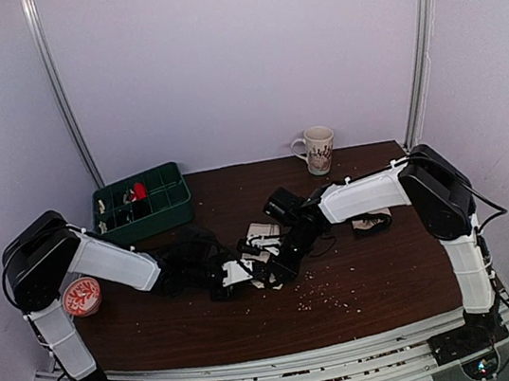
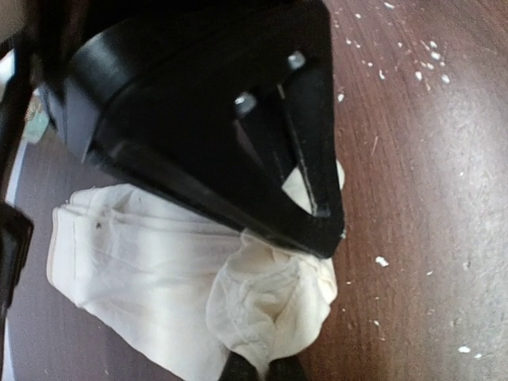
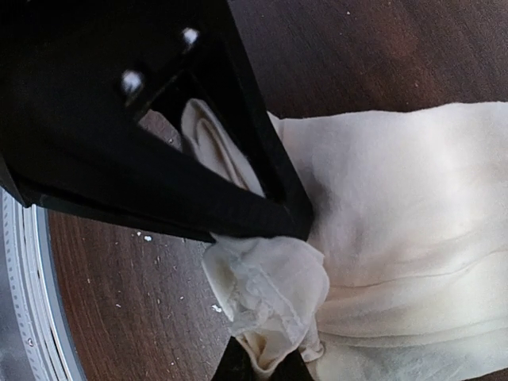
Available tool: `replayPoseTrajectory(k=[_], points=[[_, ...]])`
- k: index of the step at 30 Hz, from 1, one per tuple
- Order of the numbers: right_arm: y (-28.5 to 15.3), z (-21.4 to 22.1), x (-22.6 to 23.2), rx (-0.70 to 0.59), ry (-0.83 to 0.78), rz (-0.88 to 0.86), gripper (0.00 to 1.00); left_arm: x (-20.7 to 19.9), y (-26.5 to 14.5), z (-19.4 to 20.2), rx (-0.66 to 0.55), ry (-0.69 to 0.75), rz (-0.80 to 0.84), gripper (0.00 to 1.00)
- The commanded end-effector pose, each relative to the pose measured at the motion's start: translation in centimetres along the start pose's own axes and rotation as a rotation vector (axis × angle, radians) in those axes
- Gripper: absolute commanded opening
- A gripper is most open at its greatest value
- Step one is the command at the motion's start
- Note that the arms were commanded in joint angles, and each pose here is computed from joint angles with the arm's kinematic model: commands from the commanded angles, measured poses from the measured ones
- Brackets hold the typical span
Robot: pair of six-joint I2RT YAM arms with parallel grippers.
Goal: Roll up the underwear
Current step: Roll the underwear at the center of the board.
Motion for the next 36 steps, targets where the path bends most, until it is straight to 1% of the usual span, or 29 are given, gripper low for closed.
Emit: replayPoseTrajectory(k=[1,4,6,8,15,19,22,26,28,30,32,36], points=[[2.9,6.4,-0.3,0.214,0.115,0.014,0.0,-0.5,1.1,0.1,0.041,-0.035,0.087,0.0],[2.4,6.2,-0.6,0.202,0.113,0.051,0.02,-0.9,1.6,-0.1,0.05,-0.068,0.165,0.0],[1.9,6.1,-0.7,0.188,0.115,0.075,0.07,-1.2,1.8,0.0,0.054,-0.095,0.218,0.0],[1.1,6.0,-0.8,0.167,0.116,0.108,0.15,-1.2,2.0,0.0,0.055,-0.122,0.255,0.0],[-3.0,5.4,-1.3,0.069,0.147,0.292,0.35,-0.8,2.5,0.5,0.059,-0.199,0.331,0.0],[-6.0,6.0,-1.7,0.008,0.188,0.452,0.42,-0.9,3.5,0.9,0.093,-0.275,0.419,0.0],[-8.1,7.1,-2.0,-0.03,0.209,0.584,0.47,-1.0,4.1,1.0,0.095,-0.333,0.48,0.0],[-10.4,8.4,-1.9,-0.073,0.204,0.71,0.47,-0.9,4.5,0.7,0.089,-0.393,0.52,0.0],[-11.2,8.8,-1.2,-0.098,0.169,0.755,0.48,-1.0,4.5,0.6,0.086,-0.429,0.555,0.0],[-12.1,8.2,-0.1,-0.138,0.11,0.804,0.48,-0.9,4.4,0.8,0.081,-0.466,0.59,0.0],[-12.0,7.5,1.4,-0.152,0.028,0.8,0.48,-0.7,4.4,1.1,0.087,-0.509,0.613,0.0],[-10.8,6.3,4.3,-0.153,-0.141,0.818,0.51,0.5,4.5,1.7,0.085,-0.638,0.646,0.0]])
Point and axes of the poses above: each gripper's point midway between its finger pads, its own y axis out along the fingers, its own x axis along the line the jaws close on, z = x × y, the point moved 4 cm from there along -y, back along the fingers, and after that the axes turned 4 degrees about -y, right-handed, at the moved point
